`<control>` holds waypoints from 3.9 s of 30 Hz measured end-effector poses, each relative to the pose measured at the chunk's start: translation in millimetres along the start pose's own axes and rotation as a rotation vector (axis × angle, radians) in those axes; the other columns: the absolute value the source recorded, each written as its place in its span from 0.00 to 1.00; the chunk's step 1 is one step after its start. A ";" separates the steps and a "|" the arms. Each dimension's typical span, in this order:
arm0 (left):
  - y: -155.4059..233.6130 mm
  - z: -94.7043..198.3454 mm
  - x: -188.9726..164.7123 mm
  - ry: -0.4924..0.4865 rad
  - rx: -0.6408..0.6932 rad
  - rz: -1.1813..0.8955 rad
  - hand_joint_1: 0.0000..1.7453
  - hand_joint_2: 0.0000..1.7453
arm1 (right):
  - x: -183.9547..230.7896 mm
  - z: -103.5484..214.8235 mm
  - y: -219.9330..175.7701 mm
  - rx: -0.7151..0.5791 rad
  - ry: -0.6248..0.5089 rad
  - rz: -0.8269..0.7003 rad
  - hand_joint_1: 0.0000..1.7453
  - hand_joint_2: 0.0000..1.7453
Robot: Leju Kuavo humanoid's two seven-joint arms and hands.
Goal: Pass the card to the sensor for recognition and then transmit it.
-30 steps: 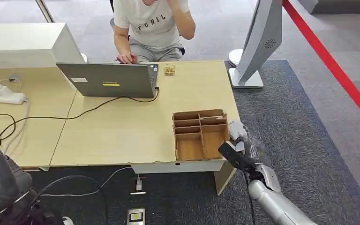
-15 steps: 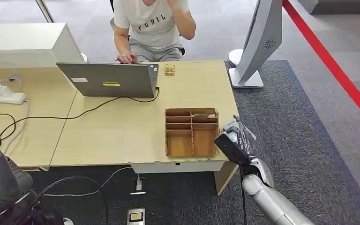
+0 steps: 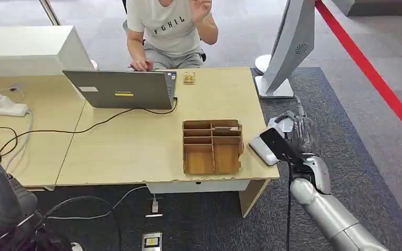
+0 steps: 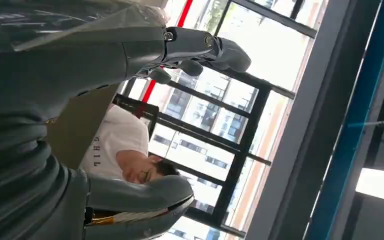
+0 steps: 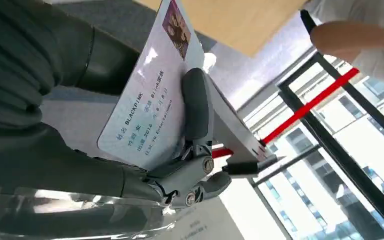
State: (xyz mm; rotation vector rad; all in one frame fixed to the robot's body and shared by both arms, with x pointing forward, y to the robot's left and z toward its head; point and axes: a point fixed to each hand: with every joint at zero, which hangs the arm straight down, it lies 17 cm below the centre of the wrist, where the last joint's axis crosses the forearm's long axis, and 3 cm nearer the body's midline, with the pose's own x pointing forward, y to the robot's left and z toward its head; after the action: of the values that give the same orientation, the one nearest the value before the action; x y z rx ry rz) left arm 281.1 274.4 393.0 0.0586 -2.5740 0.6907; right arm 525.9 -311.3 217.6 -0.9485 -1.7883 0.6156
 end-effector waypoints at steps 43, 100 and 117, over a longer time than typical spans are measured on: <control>-37.4 -0.8 -13.9 0.027 -0.057 0.178 0.00 1.00 | 105.2 -153.8 17.4 0.035 -0.066 0.301 1.00 1.00; 13.0 0.1 -9.5 0.014 0.048 -0.039 0.00 1.00 | 125.9 27.1 53.2 0.414 -0.182 -0.161 0.00 1.00; 5.3 -1.9 -6.8 0.005 0.033 -0.014 0.00 1.00 | 150.1 30.0 76.8 0.363 -0.259 -0.105 0.00 1.00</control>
State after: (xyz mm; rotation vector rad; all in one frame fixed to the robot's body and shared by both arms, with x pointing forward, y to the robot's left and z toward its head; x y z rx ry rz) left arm 287.1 279.4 388.9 0.0856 -2.5550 0.7275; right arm 491.3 -143.8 226.6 -0.5434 -1.8521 0.9914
